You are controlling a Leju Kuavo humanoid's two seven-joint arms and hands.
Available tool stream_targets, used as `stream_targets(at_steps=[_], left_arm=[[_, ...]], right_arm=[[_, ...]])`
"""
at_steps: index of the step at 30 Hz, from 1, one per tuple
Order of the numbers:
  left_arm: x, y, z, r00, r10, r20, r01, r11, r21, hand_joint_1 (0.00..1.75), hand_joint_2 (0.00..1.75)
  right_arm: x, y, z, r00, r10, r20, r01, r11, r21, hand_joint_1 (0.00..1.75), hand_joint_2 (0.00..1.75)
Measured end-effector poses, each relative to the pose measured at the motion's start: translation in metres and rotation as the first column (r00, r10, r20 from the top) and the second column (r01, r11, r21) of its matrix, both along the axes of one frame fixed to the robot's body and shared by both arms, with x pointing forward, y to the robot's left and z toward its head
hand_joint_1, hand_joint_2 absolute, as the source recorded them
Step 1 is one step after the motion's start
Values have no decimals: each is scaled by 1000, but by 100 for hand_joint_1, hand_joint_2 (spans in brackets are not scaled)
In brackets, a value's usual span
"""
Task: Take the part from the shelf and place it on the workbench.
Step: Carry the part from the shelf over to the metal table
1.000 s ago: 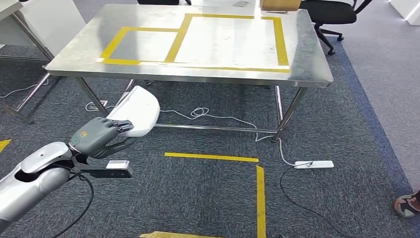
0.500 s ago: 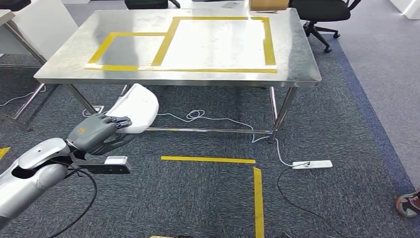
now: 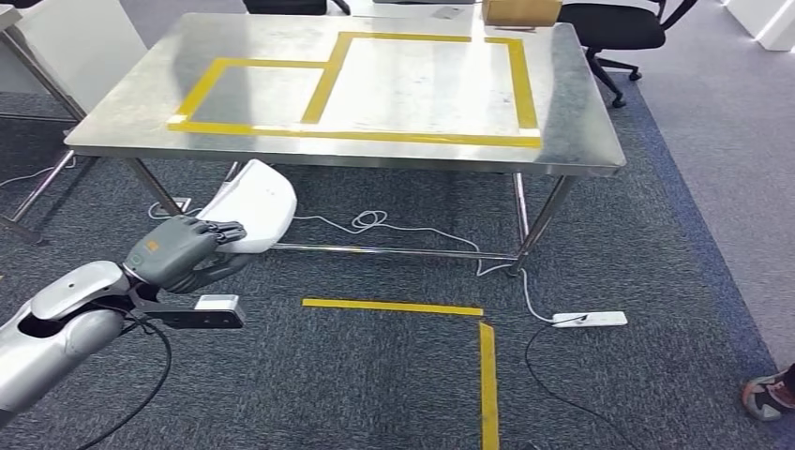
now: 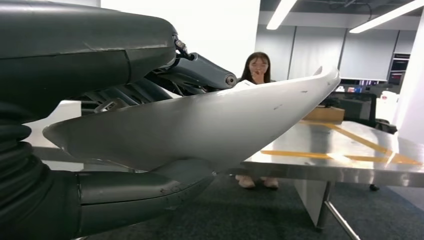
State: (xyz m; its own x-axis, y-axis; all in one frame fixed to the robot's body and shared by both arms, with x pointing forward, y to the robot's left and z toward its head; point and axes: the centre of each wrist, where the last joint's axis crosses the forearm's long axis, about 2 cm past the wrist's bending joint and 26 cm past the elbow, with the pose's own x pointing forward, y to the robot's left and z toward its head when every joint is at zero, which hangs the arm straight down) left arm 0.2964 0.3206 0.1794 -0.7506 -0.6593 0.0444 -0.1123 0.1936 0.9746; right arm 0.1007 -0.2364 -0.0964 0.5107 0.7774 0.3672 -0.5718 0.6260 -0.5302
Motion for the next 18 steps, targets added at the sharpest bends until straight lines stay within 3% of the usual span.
stream_targets(at_steps=[18], left_arm=[[-7,6,-6,1000,10,-13,-10,1000,13,175,175]], right_arm=[[-5,0,-1,1000,-11,-3,11,1000,-1,0,0]])
